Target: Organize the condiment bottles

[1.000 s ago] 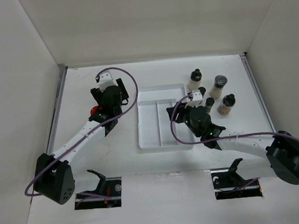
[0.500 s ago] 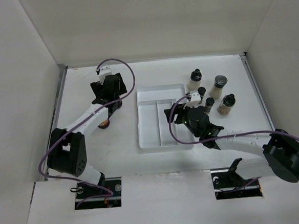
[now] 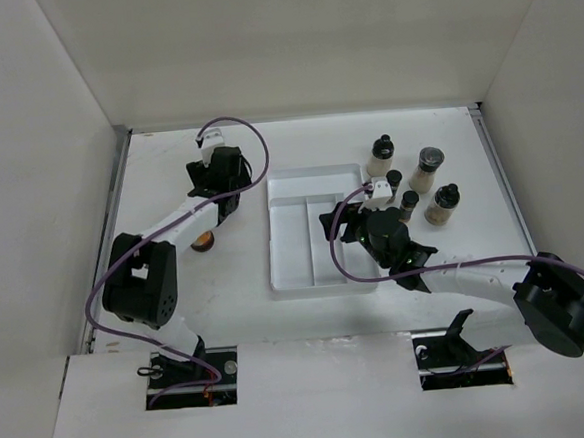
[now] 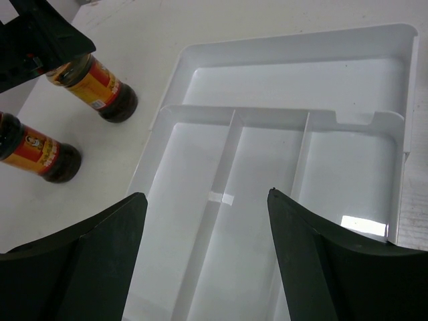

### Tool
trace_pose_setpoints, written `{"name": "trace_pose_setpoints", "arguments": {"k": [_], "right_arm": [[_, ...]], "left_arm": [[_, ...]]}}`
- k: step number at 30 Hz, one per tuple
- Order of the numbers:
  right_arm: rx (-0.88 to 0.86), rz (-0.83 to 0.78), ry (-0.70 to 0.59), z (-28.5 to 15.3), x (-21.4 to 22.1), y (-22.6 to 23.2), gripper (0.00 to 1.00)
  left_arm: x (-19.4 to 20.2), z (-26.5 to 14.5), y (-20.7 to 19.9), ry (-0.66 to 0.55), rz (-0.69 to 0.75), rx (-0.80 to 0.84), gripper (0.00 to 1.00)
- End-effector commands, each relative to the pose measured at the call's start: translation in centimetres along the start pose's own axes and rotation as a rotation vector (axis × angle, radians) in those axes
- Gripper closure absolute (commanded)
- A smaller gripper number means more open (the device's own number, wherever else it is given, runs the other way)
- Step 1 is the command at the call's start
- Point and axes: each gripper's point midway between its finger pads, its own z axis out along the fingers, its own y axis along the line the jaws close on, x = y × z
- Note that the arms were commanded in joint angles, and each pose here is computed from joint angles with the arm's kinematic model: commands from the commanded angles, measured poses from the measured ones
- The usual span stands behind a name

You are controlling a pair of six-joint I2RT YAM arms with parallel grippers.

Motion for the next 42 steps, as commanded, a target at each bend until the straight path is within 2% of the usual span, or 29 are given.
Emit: {"name": "trace_pose_setpoints", "arguments": {"k": [1,6,10,12,23,29,36,42], "right_arm": [[-0.051,0.037,-0.062,0.0,-2.2,1.6,0.20],[-0.047,0.042,-0.059,0.1,-2.1,1.5,0.19],[-0.038,0.043,-0.057,0.2,-2.0,1.1,0.19],[-0.043,0.045,-0.065,0.1,-2.3,1.2,0.19],[-0.016,0.061,-0.086,-0.1,-2.8,0.4,0.20],[0.025,0.127,-0.150,-0.9,-4.3,-1.3,0.19],[0.036,0.139,-0.158,-1.0,-4.6,-2.0,0.19],[0.046,0.146,-0.160,-1.1,-4.6,-2.4,0.20]], "left_arm": [[-1.1,0.1,-0.9,-0.025,-0.045,0.021,0.23],[-0.7,0.3,-1.0,-0.020,-0.042,0.024,0.34],[-1.4,-0.1,-1.8,-0.034,-0.040,0.054,0.51],[-2.6,-0.8,-2.2,-0.066,-0.055,0.074,0.56],[-10.8,-6.8,-2.7,-0.264,-0.141,0.163,0.59],[-12.1,-10.1,-8.3,-0.298,-0.131,0.320,0.59],[-12.8,-9.4,-13.7,-0.299,-0.116,0.409,0.59],[-10.7,-6.9,-17.3,-0.256,-0.068,0.439,0.59]]}}
